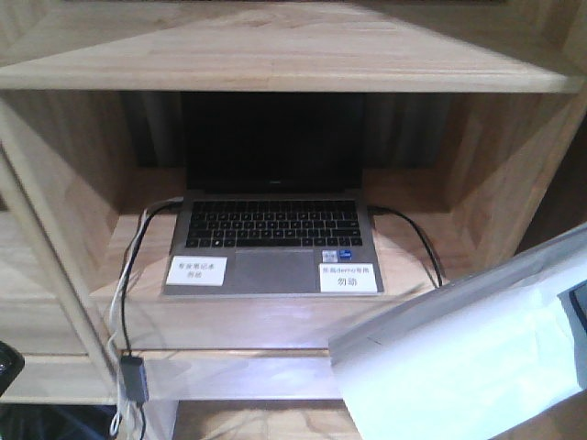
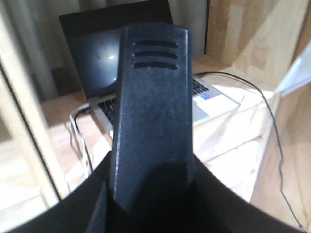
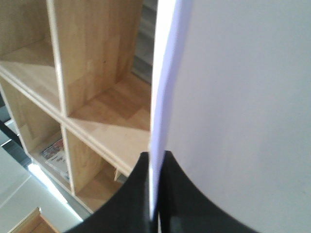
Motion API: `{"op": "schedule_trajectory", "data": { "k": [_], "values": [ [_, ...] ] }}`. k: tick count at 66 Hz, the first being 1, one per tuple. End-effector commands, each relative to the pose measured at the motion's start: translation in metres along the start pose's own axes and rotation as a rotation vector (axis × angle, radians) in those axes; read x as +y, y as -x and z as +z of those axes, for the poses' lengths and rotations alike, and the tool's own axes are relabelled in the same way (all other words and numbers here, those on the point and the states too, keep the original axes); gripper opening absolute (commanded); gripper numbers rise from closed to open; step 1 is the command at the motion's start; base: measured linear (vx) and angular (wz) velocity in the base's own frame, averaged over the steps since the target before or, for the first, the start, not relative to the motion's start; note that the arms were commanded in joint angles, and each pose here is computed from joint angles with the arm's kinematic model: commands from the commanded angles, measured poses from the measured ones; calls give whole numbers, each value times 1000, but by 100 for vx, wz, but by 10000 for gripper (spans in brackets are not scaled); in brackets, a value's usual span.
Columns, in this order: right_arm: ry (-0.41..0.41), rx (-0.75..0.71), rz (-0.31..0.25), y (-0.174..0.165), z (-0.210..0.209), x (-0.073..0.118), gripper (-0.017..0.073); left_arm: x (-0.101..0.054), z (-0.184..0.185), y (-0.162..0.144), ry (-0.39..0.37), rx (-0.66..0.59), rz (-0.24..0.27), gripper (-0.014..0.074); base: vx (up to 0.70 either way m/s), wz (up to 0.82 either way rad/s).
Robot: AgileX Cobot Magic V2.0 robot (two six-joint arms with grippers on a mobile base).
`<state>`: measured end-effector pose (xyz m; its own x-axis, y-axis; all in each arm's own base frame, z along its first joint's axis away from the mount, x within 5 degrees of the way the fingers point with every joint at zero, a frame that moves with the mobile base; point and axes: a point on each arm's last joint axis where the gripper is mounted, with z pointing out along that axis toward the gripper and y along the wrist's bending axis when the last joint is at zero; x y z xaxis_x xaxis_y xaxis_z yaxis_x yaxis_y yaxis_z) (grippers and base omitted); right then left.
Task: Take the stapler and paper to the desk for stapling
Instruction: 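Drive the base away from the shelf toward the desk, holding both items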
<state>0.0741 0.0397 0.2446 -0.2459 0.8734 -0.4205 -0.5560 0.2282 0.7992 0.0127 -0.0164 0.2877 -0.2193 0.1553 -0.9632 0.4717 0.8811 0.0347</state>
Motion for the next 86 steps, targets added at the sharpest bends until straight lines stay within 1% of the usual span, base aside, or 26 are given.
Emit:
{"op": "schedule_trajectory", "data": {
  "k": [1, 25, 63, 86],
  "values": [
    [52, -8, 0, 0, 0, 4, -1, 1, -4, 19, 10, -132, -20, -6, -17, 7],
    [52, -8, 0, 0, 0, 4, -1, 1, -4, 19, 10, -132, -20, -6, -19, 7],
    [52, -7, -1, 0, 0, 4, -1, 1, -4, 19, 10, -132, -20, -6, -17, -4],
    [52, -7, -1, 0, 0, 4, -1, 1, -4, 19, 10, -132, -20, -6, -5, 26]
  ]
}}
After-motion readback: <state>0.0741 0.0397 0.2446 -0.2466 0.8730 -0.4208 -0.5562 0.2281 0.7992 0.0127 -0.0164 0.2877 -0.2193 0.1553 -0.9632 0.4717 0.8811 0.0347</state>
